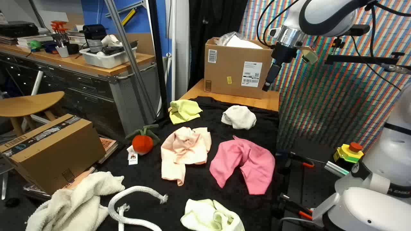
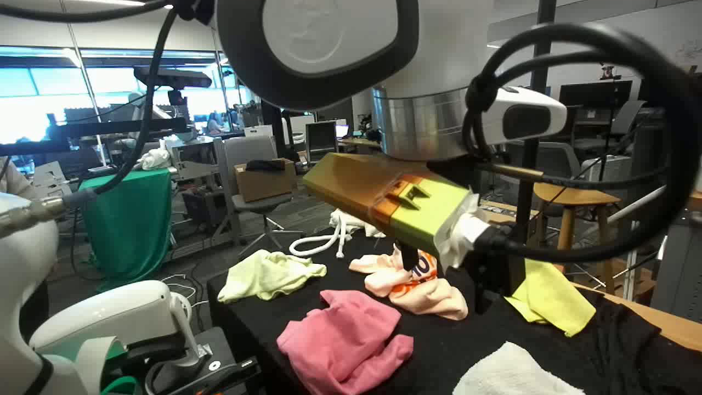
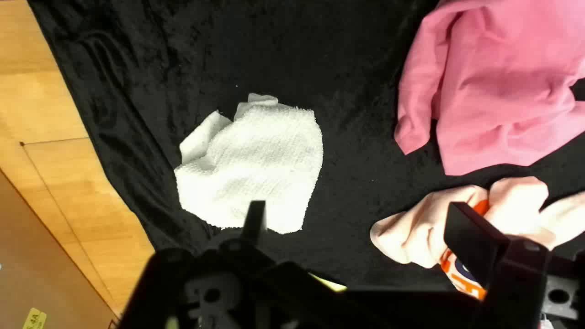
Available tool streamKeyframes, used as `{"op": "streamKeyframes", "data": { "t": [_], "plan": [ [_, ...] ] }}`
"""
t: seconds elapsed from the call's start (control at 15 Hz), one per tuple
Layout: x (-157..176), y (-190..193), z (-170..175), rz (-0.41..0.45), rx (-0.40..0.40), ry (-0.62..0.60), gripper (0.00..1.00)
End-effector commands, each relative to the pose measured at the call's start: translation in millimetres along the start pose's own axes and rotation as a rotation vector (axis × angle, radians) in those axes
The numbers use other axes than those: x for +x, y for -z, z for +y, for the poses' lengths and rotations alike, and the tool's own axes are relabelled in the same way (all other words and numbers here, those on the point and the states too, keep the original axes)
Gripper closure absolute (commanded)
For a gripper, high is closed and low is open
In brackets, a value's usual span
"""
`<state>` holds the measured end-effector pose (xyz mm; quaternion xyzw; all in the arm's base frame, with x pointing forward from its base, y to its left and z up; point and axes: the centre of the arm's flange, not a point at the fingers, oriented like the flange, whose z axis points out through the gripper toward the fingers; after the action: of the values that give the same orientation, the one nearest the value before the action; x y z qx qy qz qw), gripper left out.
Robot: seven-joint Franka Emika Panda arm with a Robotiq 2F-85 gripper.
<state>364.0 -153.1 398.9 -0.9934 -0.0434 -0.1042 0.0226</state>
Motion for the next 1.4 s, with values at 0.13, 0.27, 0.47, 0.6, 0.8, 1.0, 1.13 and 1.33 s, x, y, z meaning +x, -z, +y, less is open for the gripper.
{"op": "streamKeyframes", "data": {
  "t": [0.13, 0.27, 0.47, 0.6, 0.8, 1.0, 1.13, 1.33],
  "plan": [
    [0, 1, 0, 0.002, -0.001, 0.0, 0.0],
    [1, 0, 0, 0.001, -0.003, 0.002, 0.0],
    [10, -1, -6, -0.011, -0.01, 0.021, 0.0],
    [19, -1, -15, -0.018, -0.02, 0.043, 0.0],
    [38, -1, -36, -0.024, -0.031, 0.099, 0.0],
    [61, -3, -67, -0.033, -0.046, 0.171, 0.0],
    [75, -4, -89, -0.036, -0.046, 0.223, 0.0],
    [93, -20, -128, -0.04, -0.046, 0.302, 0.0]
  ]
}}
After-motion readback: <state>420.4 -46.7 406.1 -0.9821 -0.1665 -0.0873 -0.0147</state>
